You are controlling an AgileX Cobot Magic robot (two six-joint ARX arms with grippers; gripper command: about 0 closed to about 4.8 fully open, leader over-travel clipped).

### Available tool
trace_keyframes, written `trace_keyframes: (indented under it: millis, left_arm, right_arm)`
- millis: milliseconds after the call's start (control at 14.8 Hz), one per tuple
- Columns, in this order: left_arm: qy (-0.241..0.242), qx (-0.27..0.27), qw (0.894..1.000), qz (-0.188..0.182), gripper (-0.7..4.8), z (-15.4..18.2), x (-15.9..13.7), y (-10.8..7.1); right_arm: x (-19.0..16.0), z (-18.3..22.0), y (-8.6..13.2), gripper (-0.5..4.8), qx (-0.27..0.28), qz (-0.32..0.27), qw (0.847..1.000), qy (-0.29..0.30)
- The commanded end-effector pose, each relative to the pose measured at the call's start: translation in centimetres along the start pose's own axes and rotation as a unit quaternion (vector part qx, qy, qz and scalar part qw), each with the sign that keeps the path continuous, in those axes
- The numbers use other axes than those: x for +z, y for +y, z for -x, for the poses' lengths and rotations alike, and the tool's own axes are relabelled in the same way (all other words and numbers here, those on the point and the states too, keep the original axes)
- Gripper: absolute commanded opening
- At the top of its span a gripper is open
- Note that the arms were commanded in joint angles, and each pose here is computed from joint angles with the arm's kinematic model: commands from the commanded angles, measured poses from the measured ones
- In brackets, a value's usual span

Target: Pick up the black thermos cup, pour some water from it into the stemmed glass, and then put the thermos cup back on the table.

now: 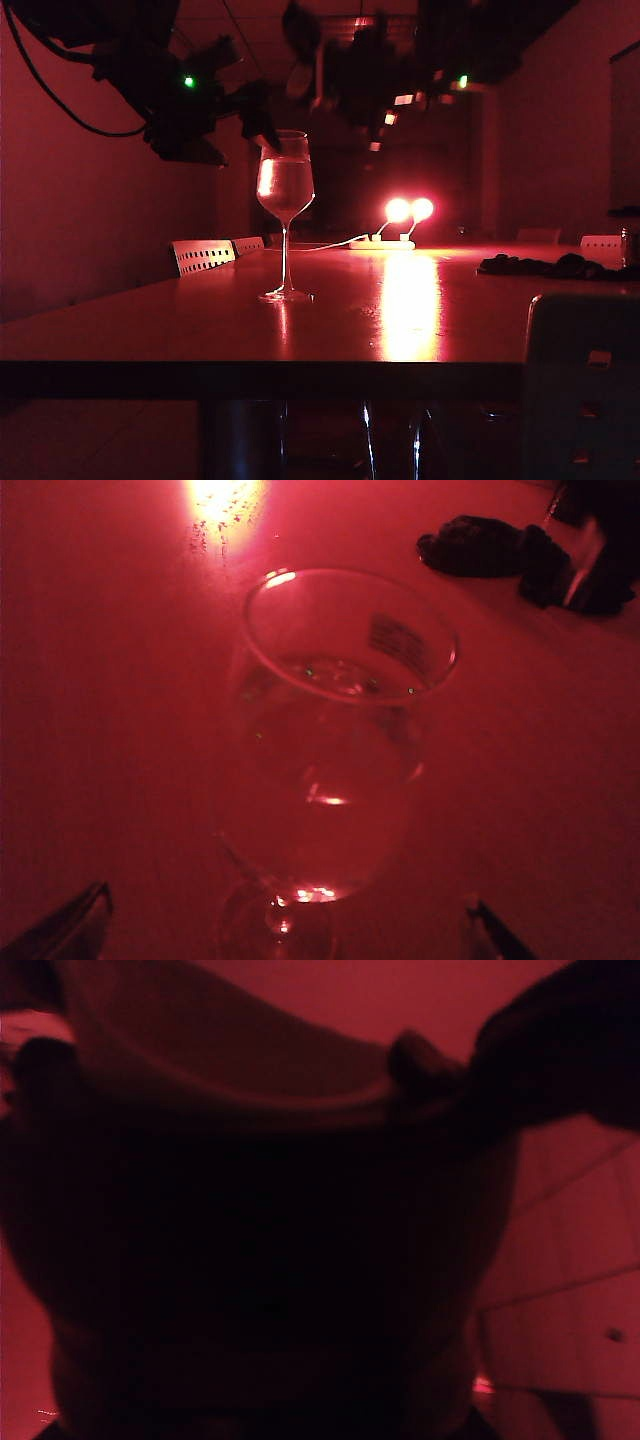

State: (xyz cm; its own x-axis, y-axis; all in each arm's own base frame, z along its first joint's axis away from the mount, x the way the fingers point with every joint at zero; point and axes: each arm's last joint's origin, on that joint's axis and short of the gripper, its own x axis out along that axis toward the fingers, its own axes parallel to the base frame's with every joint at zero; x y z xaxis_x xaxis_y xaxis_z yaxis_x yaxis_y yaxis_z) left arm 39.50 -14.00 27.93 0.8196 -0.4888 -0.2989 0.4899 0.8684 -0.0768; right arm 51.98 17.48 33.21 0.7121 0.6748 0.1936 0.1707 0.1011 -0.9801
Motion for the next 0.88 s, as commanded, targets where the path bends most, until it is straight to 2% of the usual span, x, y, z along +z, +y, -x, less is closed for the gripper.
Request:
trace_keyframes:
  millis: [68,339,881]
  left_arm:
    - [-0.003,-0.003,1.000,-0.001,4.79,0.06,0.18,-0.03]
    - [-0.002,-0.003,1.000,-0.001,4.79,0.06,0.15,-0.03]
    - [-0.001,-0.002,1.000,-0.001,4.79,0.06,0.15,-0.03]
  right_arm:
    - [-0.19,0.09,-0.78,0.63,-0.012,0.008,1.000,0.001]
    - [-0.20,0.07,-0.27,0.63,0.010,0.013,1.000,0.000]
    - [0.45,-0.22,-0.29,0.63,0.007,0.039,0.999,-0.006]
